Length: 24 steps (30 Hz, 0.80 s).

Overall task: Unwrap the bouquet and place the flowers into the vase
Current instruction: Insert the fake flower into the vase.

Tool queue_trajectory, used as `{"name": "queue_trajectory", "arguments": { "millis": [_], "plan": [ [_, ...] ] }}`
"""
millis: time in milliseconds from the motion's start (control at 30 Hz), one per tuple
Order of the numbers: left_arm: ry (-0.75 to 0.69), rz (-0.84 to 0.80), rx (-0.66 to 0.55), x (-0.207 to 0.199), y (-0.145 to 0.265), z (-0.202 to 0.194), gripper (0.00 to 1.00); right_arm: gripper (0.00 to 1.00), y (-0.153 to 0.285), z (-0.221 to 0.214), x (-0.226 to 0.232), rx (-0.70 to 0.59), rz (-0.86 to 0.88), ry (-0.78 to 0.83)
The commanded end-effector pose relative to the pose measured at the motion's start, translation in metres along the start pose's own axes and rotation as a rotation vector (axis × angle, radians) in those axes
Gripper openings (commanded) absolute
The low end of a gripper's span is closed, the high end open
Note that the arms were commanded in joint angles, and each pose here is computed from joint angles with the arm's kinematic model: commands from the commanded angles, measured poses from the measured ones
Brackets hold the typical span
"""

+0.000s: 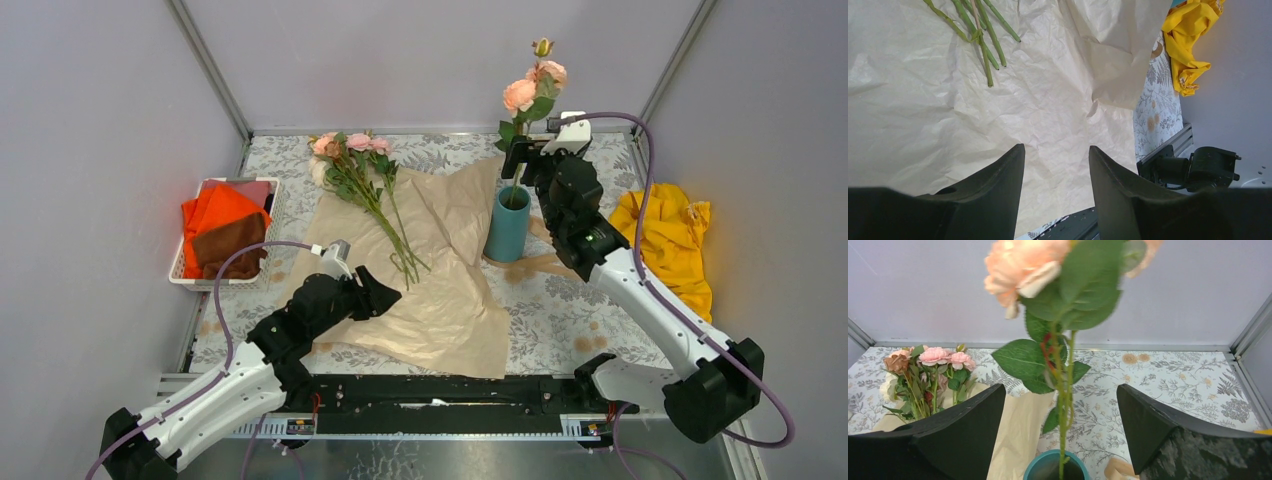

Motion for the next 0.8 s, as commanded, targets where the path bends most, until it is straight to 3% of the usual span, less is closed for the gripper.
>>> {"name": "queue_trajectory", "arguments": {
  "millis": [0, 167, 300, 533, 767],
  "plan": [
    [0.008, -0.020, -0.028, -0.003, -0.002, 0.003, 0.57, 0.90, 0.014, 0.030, -0.017, -0.063, -0.088, -0.068],
    [0.009, -0.018, -0.028, -0.002, -0.002, 0.003, 0.57, 0.92, 0.038, 0.047, -0.033, -0.094, -0.149, -0.117],
    [0.018, -0.020, -0.030, -0.003, -0.002, 0.003, 0.57, 0.91, 0.065, 0.073, -0.038, -0.159, -0.101, -0.202],
    [0.032, -0.013, -0.054, -0.004, -0.001, 0.007, 0.57, 0.81, 0.107, 0.113, -0.025, -0.254, 0.146, -0.307],
    [0.040, 0.139, -0.195, -0.002, 0.014, 0.035, 0.59, 0.66, 0.116, 0.131, 0.017, -0.199, 0.479, -0.382]
  ]
}}
Point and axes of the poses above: each gripper's point midway between its finger pads, its own y axis back along the fingers, its own x axis along the line the jaws close on, z = x × y, the point moved 6 cm from there along y, back along the fingers, and after that the axes turned 5 degrees about y, right-handed, at the moved point
